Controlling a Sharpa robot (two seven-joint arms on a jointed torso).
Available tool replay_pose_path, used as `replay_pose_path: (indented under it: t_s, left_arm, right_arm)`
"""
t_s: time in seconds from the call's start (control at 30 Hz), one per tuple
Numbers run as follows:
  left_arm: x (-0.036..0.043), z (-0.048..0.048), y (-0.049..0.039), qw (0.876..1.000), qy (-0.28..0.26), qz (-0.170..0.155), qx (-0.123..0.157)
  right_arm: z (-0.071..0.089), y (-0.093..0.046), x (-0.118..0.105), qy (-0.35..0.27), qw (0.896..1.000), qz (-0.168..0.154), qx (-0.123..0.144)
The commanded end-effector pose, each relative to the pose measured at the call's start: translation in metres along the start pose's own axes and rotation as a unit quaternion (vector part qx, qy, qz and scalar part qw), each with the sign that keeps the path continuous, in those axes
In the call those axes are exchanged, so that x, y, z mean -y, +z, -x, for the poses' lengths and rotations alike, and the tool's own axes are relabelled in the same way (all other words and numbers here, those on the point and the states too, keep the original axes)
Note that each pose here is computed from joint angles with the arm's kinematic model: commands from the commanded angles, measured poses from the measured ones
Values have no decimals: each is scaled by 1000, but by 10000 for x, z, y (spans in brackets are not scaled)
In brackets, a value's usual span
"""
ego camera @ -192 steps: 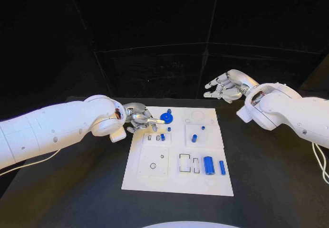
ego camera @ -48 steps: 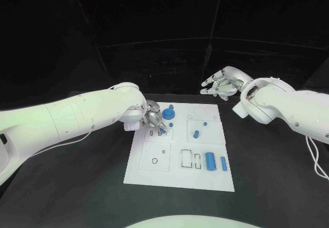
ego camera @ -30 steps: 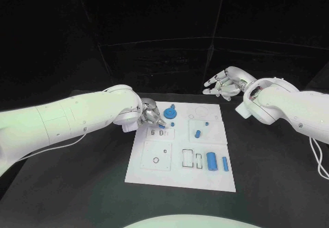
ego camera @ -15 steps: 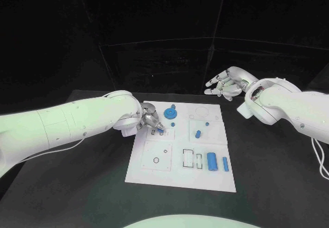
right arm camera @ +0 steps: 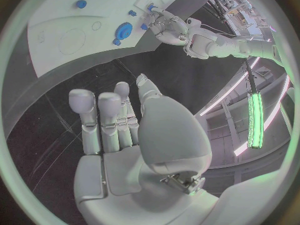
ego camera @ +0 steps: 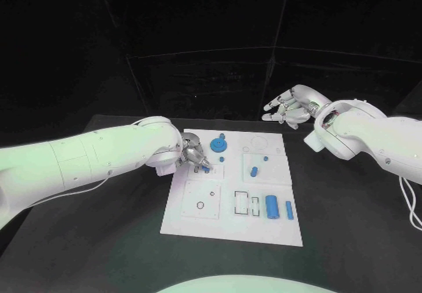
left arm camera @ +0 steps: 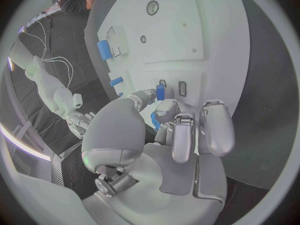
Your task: Assemble the parts on the task board
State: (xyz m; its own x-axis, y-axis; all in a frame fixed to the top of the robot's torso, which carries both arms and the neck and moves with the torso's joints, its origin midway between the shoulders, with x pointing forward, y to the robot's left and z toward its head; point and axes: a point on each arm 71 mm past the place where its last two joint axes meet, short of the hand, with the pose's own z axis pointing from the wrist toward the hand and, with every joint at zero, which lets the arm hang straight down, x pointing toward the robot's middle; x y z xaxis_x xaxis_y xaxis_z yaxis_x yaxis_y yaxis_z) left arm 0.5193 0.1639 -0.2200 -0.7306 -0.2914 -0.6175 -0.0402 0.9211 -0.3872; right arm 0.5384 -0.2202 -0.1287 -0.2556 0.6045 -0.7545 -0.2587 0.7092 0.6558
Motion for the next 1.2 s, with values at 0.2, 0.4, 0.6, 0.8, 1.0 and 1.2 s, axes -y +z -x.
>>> replay_pose_path:
  t_s: [0.2, 0.4, 0.6, 0.8, 1.0, 1.2]
  left_arm:
    - [-8, -26, 2, 999, 26, 13, -16]
    - [-5, -33, 3, 999, 31, 16, -19]
    - [-5, -39, 4, 999, 33, 18, -22]
    - [-5, -39, 4, 999, 34, 19, -22]
    - [9, -38, 11, 999, 34, 18, -22]
    - [50, -49, 27, 999, 38, 15, -26]
  right_arm:
    - [5, 3, -22, -2, 1000, 7, -1]
    - [4, 3, -23, -2, 1000, 7, -1]
    - [4, 3, -23, -2, 1000, 7, -2]
    - [1, 3, -26, -1, 1000, 7, -2]
    - [-2, 3, -29, -1, 1000, 8, -3]
    - [-7, 7, -34, -1, 1000, 8, -3]
